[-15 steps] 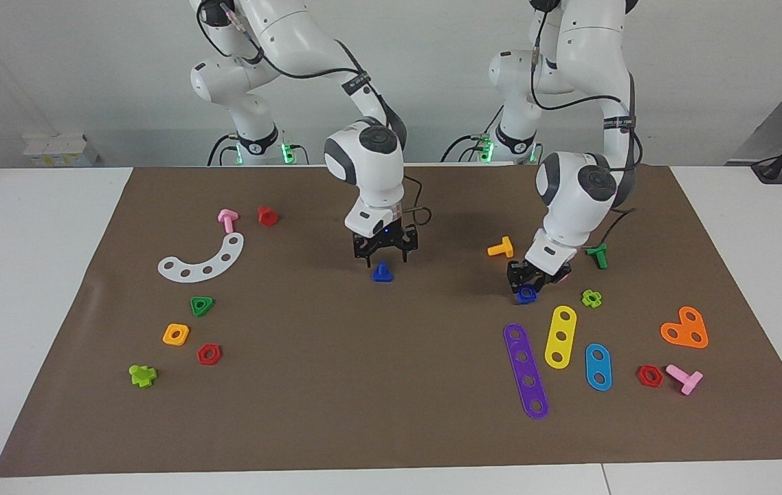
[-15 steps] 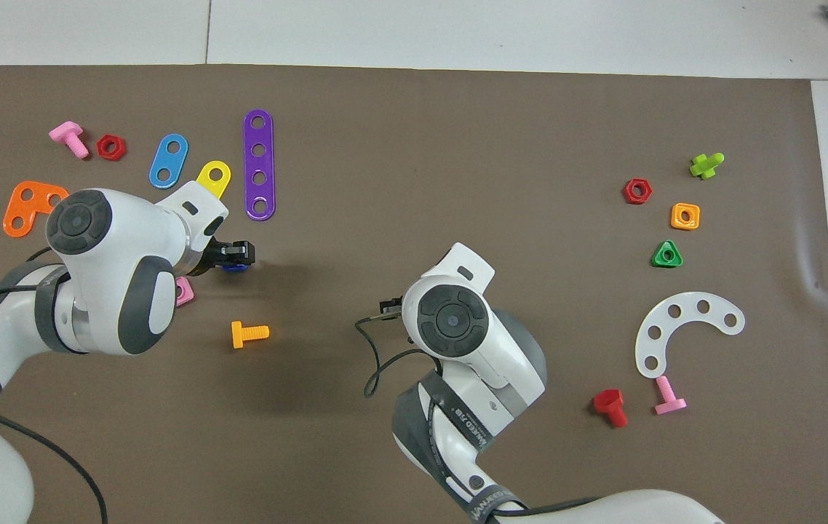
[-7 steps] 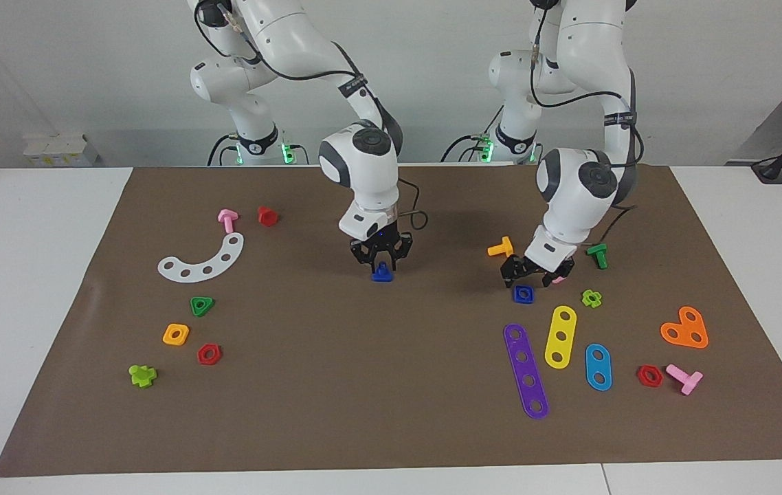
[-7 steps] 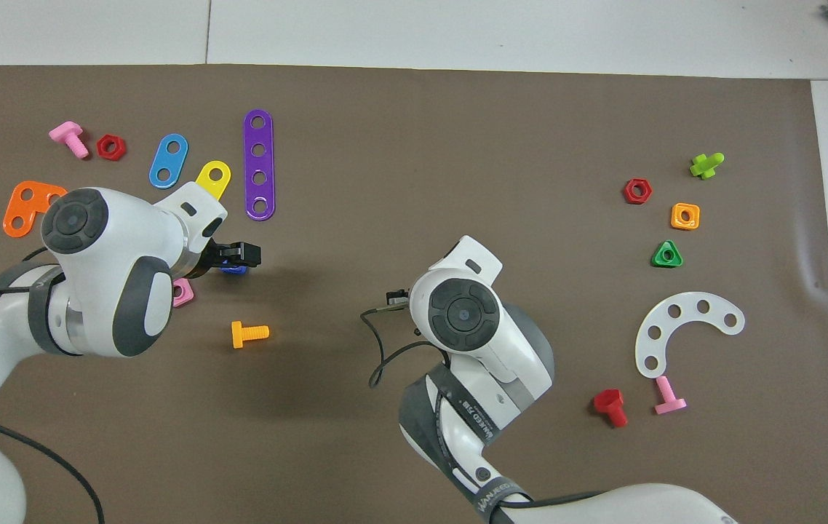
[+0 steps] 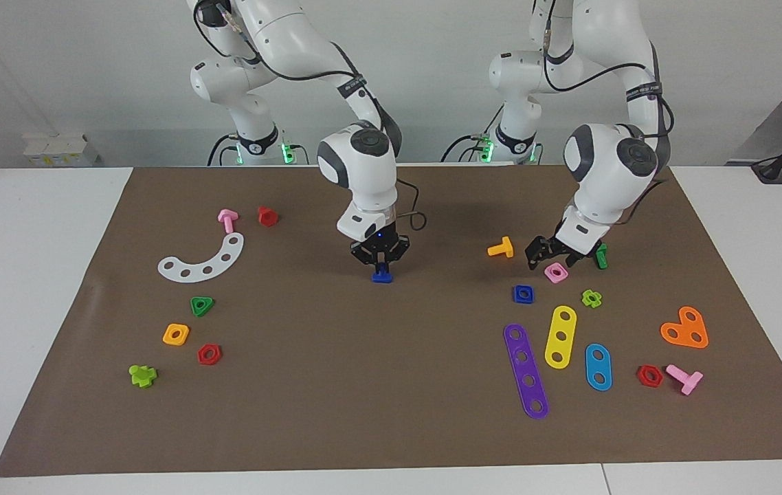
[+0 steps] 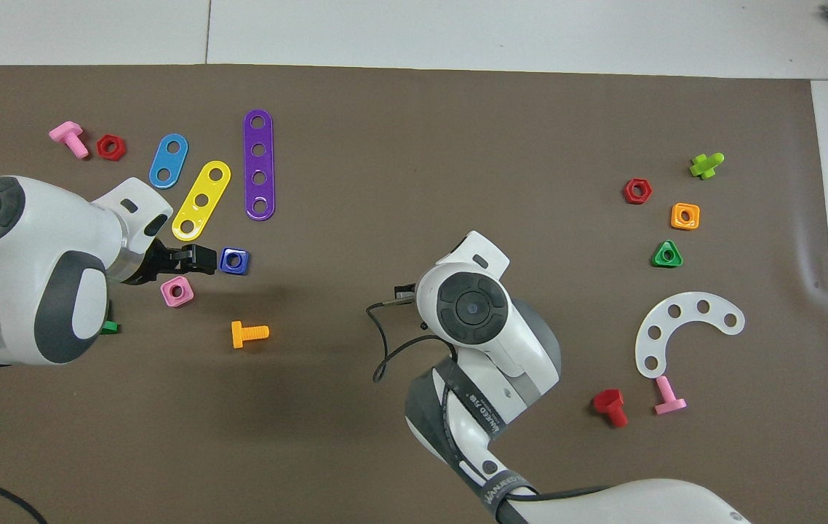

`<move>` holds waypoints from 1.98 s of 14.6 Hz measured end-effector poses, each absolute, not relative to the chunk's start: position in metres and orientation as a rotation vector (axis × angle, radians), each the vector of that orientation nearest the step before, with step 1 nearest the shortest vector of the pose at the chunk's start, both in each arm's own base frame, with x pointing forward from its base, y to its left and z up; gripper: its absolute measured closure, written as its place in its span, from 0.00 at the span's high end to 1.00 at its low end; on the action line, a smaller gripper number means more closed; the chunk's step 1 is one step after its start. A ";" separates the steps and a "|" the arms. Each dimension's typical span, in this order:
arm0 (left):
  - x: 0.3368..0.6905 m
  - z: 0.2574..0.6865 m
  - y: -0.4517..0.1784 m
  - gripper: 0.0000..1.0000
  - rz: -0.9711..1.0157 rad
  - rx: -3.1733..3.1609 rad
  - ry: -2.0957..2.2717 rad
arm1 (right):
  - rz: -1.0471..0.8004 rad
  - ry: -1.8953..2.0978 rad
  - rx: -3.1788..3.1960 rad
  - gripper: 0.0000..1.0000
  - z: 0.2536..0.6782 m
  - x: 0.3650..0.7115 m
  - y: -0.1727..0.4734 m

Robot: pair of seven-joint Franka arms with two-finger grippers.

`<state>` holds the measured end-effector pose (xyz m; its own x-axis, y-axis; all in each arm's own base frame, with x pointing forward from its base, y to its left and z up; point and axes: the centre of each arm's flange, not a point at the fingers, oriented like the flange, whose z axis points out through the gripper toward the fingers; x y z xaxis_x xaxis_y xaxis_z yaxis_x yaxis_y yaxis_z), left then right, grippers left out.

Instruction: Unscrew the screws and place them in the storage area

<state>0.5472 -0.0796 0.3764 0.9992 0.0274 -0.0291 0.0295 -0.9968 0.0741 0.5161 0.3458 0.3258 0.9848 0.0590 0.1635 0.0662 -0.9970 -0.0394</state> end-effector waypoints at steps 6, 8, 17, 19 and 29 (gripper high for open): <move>0.541 0.462 -0.053 1.00 -0.136 3.090 0.072 | -0.223 0.030 -3.136 0.19 0.368 0.565 0.232; 0.541 0.504 -0.041 1.00 -0.115 3.089 0.100 | -0.190 0.060 -3.158 0.19 0.374 0.578 0.184; 0.534 0.610 -0.017 1.00 -0.025 3.131 0.128 | -0.107 0.113 -3.186 0.19 0.347 0.592 0.070; 0.535 0.611 -0.022 1.00 -0.028 3.132 0.114 | -0.089 0.112 -3.181 0.19 0.340 0.593 0.055; 0.540 0.604 -0.026 1.00 -0.021 3.132 0.092 | -0.152 0.102 -3.161 0.76 0.341 0.595 0.050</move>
